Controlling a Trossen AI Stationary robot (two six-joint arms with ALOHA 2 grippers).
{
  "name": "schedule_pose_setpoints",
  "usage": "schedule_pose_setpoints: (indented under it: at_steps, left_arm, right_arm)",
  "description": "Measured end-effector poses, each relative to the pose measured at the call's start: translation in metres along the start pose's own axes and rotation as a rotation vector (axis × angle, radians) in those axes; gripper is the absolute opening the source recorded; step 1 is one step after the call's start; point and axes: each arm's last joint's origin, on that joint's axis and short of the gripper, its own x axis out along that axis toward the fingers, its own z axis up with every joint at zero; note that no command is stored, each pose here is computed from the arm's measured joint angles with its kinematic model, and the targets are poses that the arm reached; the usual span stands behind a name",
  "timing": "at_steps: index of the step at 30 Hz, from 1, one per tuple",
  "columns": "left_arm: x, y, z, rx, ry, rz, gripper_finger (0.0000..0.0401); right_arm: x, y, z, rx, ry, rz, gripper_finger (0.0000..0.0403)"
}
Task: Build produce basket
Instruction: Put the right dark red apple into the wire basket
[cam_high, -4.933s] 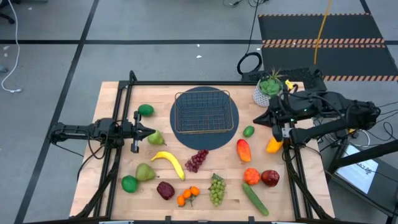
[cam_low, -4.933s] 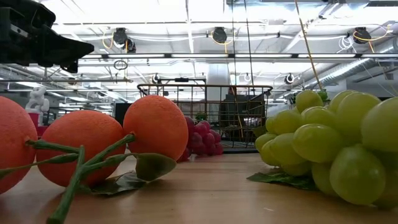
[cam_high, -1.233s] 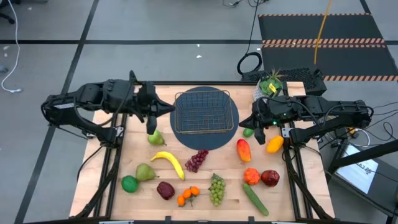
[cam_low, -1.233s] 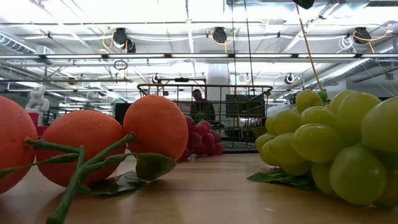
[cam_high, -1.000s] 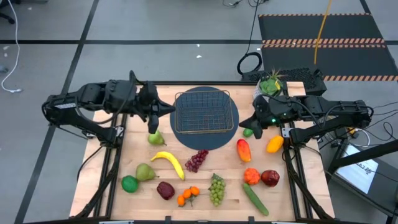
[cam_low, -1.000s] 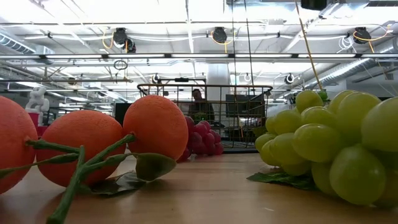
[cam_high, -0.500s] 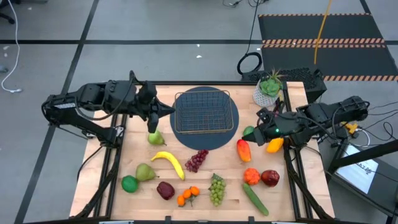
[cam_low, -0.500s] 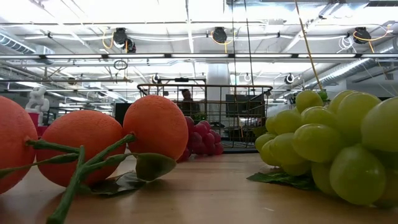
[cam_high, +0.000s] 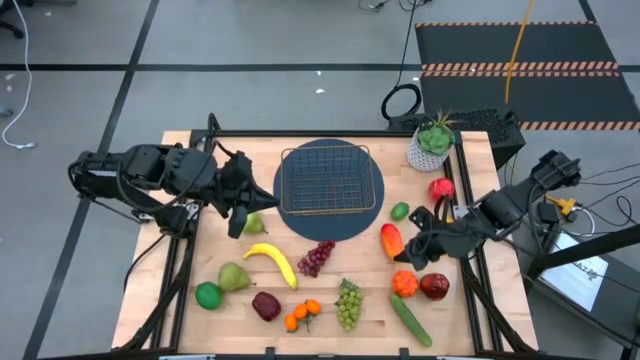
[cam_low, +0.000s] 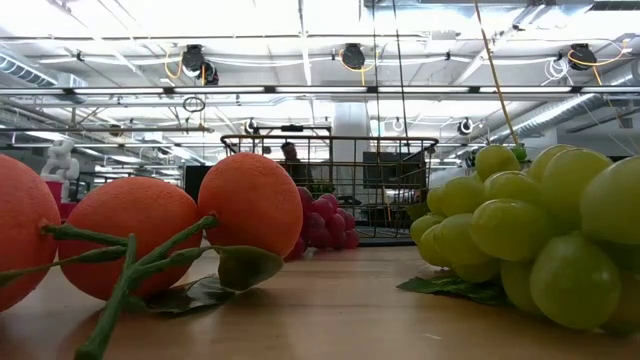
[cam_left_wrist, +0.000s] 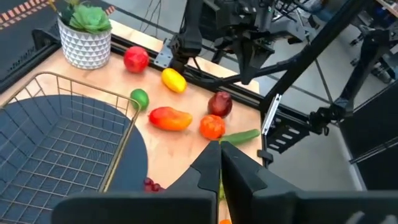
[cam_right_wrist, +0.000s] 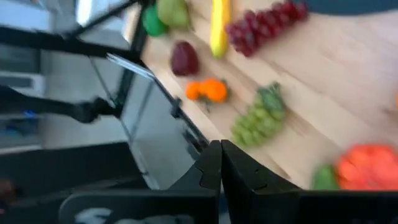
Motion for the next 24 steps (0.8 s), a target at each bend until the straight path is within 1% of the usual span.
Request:
schedule_pose_setpoints:
  at_steps: [2,5,8,10,13,16,21,24]
  left_arm:
    - [0.001,0.0,0.0,-0.022,-0.008,0.018,0.0003]
    - [0.006,0.0,-0.001,-0.055,-0.002,0.035,0.001]
    - [0.014,-0.001,-0.002,-0.089,0.012,0.044,0.002]
    - [0.016,-0.002,-0.003,-0.112,0.024,0.046,0.0019]
    - [0.023,-0.003,-0.003,-0.132,0.024,0.047,0.001]
    - [0.031,-0.003,-0.005,-0.123,0.047,0.06,0.0003]
    - [0.039,-0.004,-0.007,-0.107,0.064,0.073,0.0018]
    - [0.042,-0.004,-0.007,-0.1,0.069,0.078,0.0025]
  right_arm:
    - [0.0,-0.001,-0.004,-0.041,0.038,-0.014,0.0]
    - [-0.001,-0.005,-0.01,-0.159,0.073,-0.049,0.0005]
    - [-0.001,-0.01,-0.012,-0.271,0.09,-0.095,0.0021]
    - [-0.002,-0.013,-0.011,-0.306,0.095,-0.129,0.0038]
    - [-0.003,-0.019,-0.012,-0.374,0.109,-0.177,0.0071]
    - [-0.004,-0.022,-0.013,-0.447,0.126,-0.208,0.011]
    - [-0.006,-0.026,-0.016,-0.499,0.153,-0.244,0.0177]
    - [-0.007,-0.029,-0.021,-0.526,0.203,-0.259,0.0217]
